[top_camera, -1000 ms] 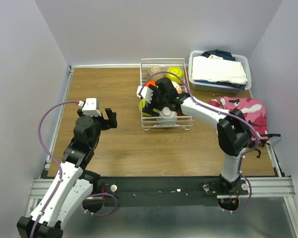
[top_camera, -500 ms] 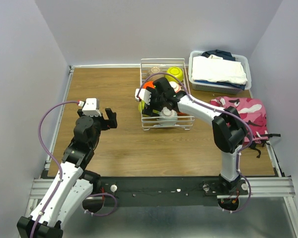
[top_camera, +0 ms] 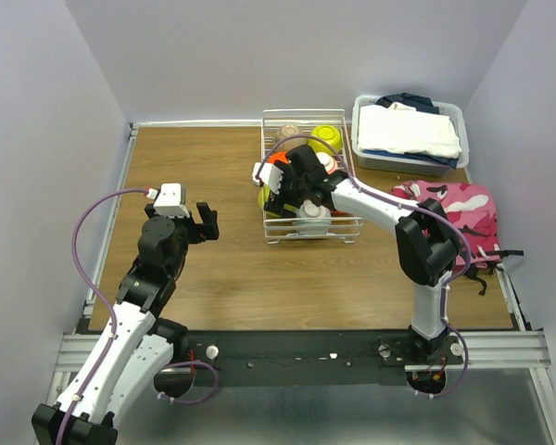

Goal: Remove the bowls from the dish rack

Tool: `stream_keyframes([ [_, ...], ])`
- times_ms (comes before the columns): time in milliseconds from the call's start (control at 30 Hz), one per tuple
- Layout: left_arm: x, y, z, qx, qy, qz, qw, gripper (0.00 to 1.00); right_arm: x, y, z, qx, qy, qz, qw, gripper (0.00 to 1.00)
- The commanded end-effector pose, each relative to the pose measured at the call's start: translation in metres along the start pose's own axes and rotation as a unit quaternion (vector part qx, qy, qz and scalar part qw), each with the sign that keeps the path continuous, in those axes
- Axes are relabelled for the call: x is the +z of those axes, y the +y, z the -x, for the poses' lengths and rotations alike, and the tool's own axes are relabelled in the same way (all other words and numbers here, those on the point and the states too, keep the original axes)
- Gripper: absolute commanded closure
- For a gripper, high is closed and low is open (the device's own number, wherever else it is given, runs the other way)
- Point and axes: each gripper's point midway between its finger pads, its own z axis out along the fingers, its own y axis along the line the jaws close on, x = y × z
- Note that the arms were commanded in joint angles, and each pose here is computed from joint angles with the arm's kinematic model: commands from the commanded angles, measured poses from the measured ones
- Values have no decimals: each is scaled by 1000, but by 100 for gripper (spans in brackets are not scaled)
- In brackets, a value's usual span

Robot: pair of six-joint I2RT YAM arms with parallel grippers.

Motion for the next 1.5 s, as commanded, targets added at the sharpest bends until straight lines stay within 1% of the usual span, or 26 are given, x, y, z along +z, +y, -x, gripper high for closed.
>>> stream_keyframes([
  [0, 0, -3, -1, 6, -2, -7, 1000, 1, -2, 9, 13, 41, -19, -2, 999, 5],
  [67, 0, -3, -1, 6, -2, -9, 1000, 1, -10, 4, 25, 48, -38, -11, 998, 5],
  [167, 0, -3, -1, 7, -1, -9, 1000, 1, -14, -6, 31, 61, -49, -35, 996, 7],
  [267, 0, -4, -1, 6, -2, -10, 1000, 1, -18, -17, 30, 83, -53, -57, 993, 11],
  [333, 1, -4, -2, 6, -1, -10, 1000, 1, -21, -21, 30, 95, -59, -65, 992, 16],
  [433, 1, -6, -4, 7, 4, -16, 1000, 1, -27, -29, 29, 125, -71, -78, 986, 17],
  [467, 2, -6, -5, 8, 7, -16, 1000, 1, -31, -36, 32, 138, -86, -91, 982, 17],
  [500, 3, -7, -6, 8, 8, -18, 1000, 1, -31, -35, 27, 148, -85, -96, 981, 17],
  [600, 4, -9, -7, 8, 12, -25, 1000, 1, -42, -48, 34, 168, -115, -120, 972, 17],
  [767, 8, -11, -13, 10, 27, -28, 999, 1, -50, -56, 34, 197, -129, -141, 962, 17],
  [867, 10, -14, -15, 12, 35, -37, 999, 1, -52, -56, 36, 216, -135, -142, 957, 16],
  [1067, 13, -22, -16, 18, 40, -55, 998, 1, -77, -61, 41, 261, -152, -171, 938, 8],
  [1133, 15, -25, -10, 27, 40, -62, 997, 1, -92, -65, 38, 282, -153, -199, 926, 6],
  [1167, 18, -24, -14, 31, 54, -59, 996, 1, -99, -67, 37, 291, -154, -208, 921, 5],
  [1200, 19, -26, -12, 36, 59, -61, 996, 1, -105, -71, 31, 309, -149, -230, 911, 2],
  [1233, 20, -30, 1, 37, 54, -65, 996, 1, -108, -70, 25, 318, -144, -235, 907, 2],
  [1267, 24, -29, -6, 42, 81, -60, 994, 1, -120, -72, 25, 325, -146, -243, 902, 1],
  [1300, 26, -30, -5, 45, 89, -59, 993, 1, -125, -74, 20, 335, -141, -257, 896, 1],
  [1333, 28, -36, 10, 45, 84, -65, 993, 1, -130, -74, 16, 338, -135, -264, 893, 0],
  [1367, 32, -36, -1, 48, 115, -63, 990, 1, -138, -74, 14, 341, -132, -270, 891, 0],
  [1433, 37, -42, 6, 50, 123, -68, 989, 1, -147, -76, 4, 344, -117, -295, 884, 0],
  [1467, 42, -43, -1, 52, 140, -68, 986, 1, -148, -76, -1, 343, -110, -301, 883, 0],
])
